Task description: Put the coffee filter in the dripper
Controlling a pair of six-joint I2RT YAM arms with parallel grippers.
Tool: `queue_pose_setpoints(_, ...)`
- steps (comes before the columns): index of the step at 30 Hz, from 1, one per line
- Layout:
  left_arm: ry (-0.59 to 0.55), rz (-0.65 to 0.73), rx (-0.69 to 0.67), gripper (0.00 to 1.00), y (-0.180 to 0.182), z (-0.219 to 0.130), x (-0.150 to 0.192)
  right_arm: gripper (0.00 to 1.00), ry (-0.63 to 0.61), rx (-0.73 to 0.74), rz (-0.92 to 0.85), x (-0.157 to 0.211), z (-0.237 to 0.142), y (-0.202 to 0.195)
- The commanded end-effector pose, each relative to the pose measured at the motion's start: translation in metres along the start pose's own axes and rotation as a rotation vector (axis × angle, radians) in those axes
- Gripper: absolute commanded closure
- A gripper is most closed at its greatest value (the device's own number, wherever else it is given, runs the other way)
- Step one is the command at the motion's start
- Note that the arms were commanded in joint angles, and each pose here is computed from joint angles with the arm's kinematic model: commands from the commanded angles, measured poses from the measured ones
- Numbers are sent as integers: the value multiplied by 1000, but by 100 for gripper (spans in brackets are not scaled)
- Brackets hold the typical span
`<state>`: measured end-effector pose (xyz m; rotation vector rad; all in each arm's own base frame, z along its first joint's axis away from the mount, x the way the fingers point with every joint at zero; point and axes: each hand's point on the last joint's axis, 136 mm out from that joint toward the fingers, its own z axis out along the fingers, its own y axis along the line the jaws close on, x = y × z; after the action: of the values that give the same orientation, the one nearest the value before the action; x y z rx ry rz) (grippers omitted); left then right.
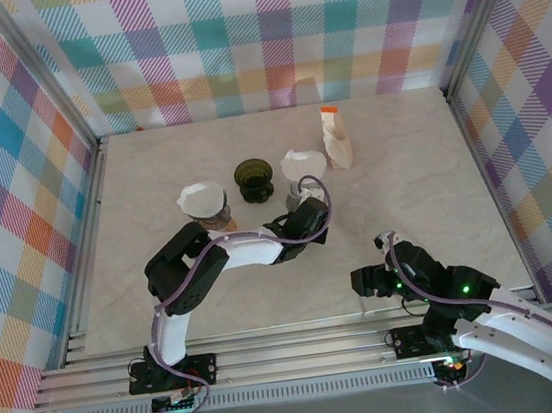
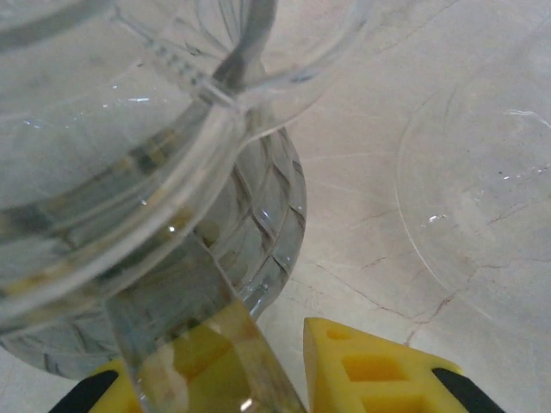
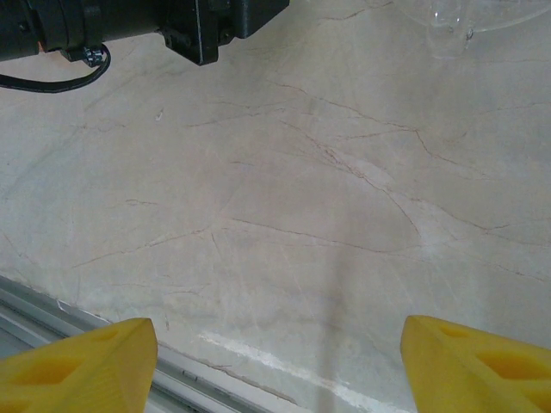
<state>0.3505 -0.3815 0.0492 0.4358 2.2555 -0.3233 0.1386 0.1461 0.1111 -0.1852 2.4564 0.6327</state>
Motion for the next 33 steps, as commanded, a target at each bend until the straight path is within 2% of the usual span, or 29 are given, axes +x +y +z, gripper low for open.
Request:
queue_pose_setpoints(1, 69, 3, 0, 73, 6, 2, 18, 25, -3, 4, 13, 1, -1, -1)
queue_pose_setpoints(7, 80, -31, 27, 57, 4, -10, 31, 25, -16, 1, 14, -3, -2, 0)
queue_pose_setpoints(21, 30, -41, 106, 36, -19, -51, 24, 24, -37, 25, 35, -10, -6, -1)
queue_pose_setpoints(25, 30, -35, 102, 38, -18, -47, 26, 24, -53, 25, 45, -14, -7, -1)
queue_pose_setpoints(27, 33, -25, 91, 45, -18, -42, 28, 24, -54, 23, 47, -15, -7, 0)
queue_pose_setpoints(33, 24, -12, 76, 56, -18, -28, 27, 24, -56, 23, 45, -15, -8, 0)
